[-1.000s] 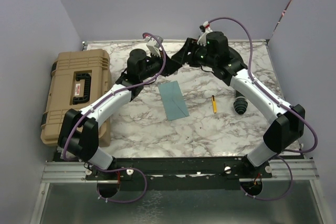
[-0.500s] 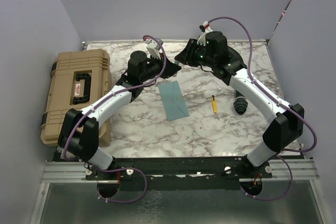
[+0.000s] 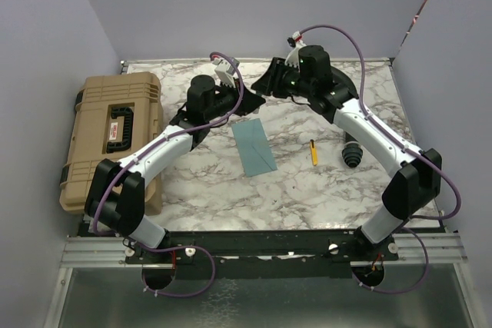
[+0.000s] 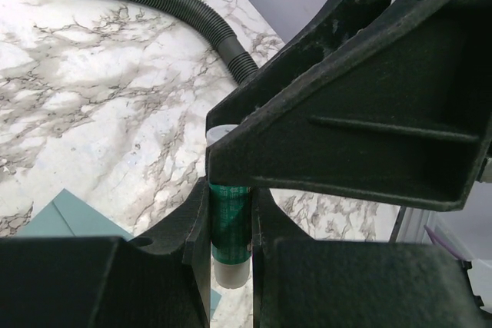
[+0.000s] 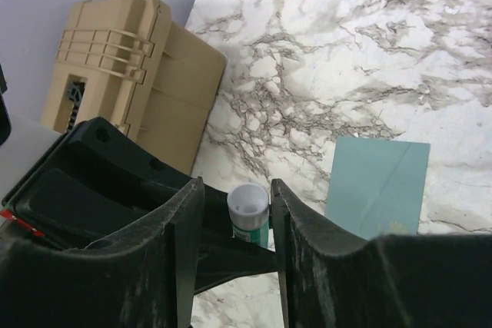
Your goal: Place the letter into the envelope and seal it
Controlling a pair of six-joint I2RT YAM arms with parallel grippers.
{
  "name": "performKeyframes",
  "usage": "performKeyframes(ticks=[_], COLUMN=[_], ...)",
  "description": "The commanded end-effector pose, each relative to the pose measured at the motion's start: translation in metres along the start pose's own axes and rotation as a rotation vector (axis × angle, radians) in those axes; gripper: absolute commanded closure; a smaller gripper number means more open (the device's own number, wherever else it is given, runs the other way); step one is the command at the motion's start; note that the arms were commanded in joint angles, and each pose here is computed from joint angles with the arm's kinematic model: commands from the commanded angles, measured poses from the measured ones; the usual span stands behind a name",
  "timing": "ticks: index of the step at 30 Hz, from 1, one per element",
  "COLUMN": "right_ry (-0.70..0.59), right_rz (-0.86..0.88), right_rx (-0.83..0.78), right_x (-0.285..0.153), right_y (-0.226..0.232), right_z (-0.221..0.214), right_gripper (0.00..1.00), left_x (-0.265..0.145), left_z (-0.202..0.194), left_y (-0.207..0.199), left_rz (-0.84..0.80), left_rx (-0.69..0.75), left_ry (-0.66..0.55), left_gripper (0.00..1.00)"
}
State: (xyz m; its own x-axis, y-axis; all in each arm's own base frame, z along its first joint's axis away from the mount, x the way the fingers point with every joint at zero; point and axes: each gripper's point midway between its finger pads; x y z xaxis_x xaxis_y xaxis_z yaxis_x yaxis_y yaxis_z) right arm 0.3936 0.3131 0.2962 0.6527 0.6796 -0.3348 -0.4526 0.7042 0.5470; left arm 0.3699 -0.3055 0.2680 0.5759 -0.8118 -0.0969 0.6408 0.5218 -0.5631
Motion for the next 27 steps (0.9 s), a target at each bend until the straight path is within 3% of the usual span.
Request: performKeyframes(ticks=[1, 8, 12, 16, 21, 25, 26, 27], right_ry=[0.049, 0.032, 0.008, -0.033, 0.056, 0.061, 0.046, 0.035], right_rz=[0.034, 0.040, 0.202, 0.676, 0.949, 0.961, 0.885, 0.778], right_rx=[0.000, -0.007, -0.068, -0.253, -0.394, -0.373, -0.331, -0.281], right_x=[0.005, 0.000, -0.018, -0.070, -0.111, -0.115, -0.104, -0.090], right_y=[0.006, 0.005, 0.009, 0.050, 0.075, 0.078, 0.072, 0.063], right_z=[-0.009, -0.005, 0.001, 0.001, -0.018, -0.018, -0.012, -0.003], right_gripper=[0.60, 0.99, 1.00, 0.99, 0.99, 0.99, 0.97, 0.85], left_x=[-0.002, -0.005, -0.014, -0.029, -0.049, -0.048, -0.045, -0.042], left_z=[0.008, 0.007, 0.007, -0.002, 0.003, 0.011, 0.013, 0.016], left_y=[-0.012, -0.017, -0.040, -0.079, -0.114, -0.121, -0.119, -0.115], left_rz=[-0.046, -0.067, -0.197, -0.414, -0.605, -0.625, -0.610, -0.589], left_rx=[0.021, 0.014, -0.013, -0.019, 0.001, 0.020, 0.015, 0.008], left_ry=[-0.017, -0.007, 0.039, 0.146, 0.170, 0.161, 0.147, 0.128], left_gripper=[1.00, 1.00, 1.00, 1.00, 1.00, 1.00, 1.00, 1.00])
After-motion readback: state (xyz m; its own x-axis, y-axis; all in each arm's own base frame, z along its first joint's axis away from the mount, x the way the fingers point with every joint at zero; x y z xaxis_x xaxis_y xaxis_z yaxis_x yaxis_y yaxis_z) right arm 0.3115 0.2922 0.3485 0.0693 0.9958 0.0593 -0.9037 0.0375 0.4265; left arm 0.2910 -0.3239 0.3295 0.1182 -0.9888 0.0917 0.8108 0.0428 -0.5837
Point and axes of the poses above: each gripper's point midway between its finger pads, its own x axis out along the fingers, its own y axis along the line the jaws close on, z = x × y, and after that the axes turned 3 degrees about -x, right-handed
